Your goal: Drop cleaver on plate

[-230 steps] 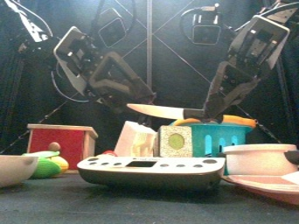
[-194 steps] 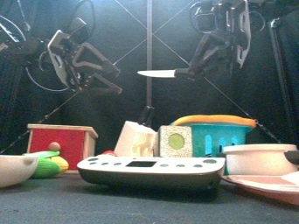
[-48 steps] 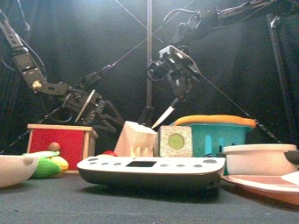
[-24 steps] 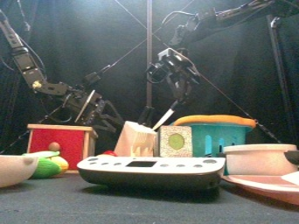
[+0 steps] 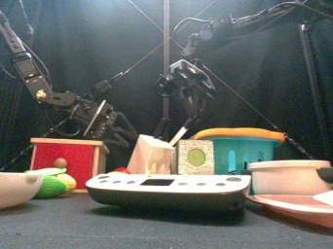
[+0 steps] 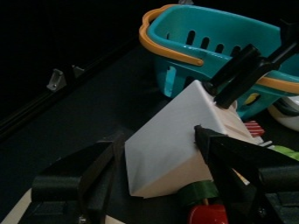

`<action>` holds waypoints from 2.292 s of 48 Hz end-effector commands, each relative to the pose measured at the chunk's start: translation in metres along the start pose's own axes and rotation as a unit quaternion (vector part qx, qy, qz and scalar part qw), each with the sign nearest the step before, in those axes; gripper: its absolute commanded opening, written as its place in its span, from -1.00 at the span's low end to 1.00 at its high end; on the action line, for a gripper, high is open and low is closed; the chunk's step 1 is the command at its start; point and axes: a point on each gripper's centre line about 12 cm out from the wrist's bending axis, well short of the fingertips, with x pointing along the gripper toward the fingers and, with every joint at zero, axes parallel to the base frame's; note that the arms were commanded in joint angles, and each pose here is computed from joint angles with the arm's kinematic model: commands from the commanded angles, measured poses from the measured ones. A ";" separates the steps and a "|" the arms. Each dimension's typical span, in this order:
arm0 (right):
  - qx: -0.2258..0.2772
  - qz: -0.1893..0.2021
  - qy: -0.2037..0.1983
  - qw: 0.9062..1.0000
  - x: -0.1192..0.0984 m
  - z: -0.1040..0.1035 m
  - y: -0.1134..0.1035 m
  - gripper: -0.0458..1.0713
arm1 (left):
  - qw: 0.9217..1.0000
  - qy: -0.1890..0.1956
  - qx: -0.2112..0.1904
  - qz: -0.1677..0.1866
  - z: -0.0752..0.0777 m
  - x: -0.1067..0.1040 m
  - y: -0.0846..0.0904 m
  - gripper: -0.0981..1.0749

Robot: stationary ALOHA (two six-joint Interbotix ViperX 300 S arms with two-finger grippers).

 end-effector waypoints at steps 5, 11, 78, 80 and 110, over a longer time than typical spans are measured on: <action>-0.006 0.011 -0.051 0.999 -0.023 0.010 0.003 0.02 | 1.000 -0.012 0.001 0.000 0.007 0.002 0.000 0.83; -0.006 0.015 -0.062 0.998 -0.023 0.014 0.004 0.05 | 1.000 -0.011 0.002 -0.001 0.007 0.002 0.000 0.83; -0.023 0.055 -0.095 0.994 -0.023 0.008 0.034 0.57 | 1.000 0.005 0.003 -0.002 -0.002 0.022 0.000 0.83; -0.025 0.056 -0.099 0.993 -0.027 0.007 0.035 0.57 | 1.000 0.004 0.002 -0.001 -0.001 0.021 0.001 0.83; -0.038 0.044 -0.095 0.994 -0.039 -0.021 0.032 0.57 | 1.000 0.004 0.002 0.000 -0.001 0.020 0.001 0.83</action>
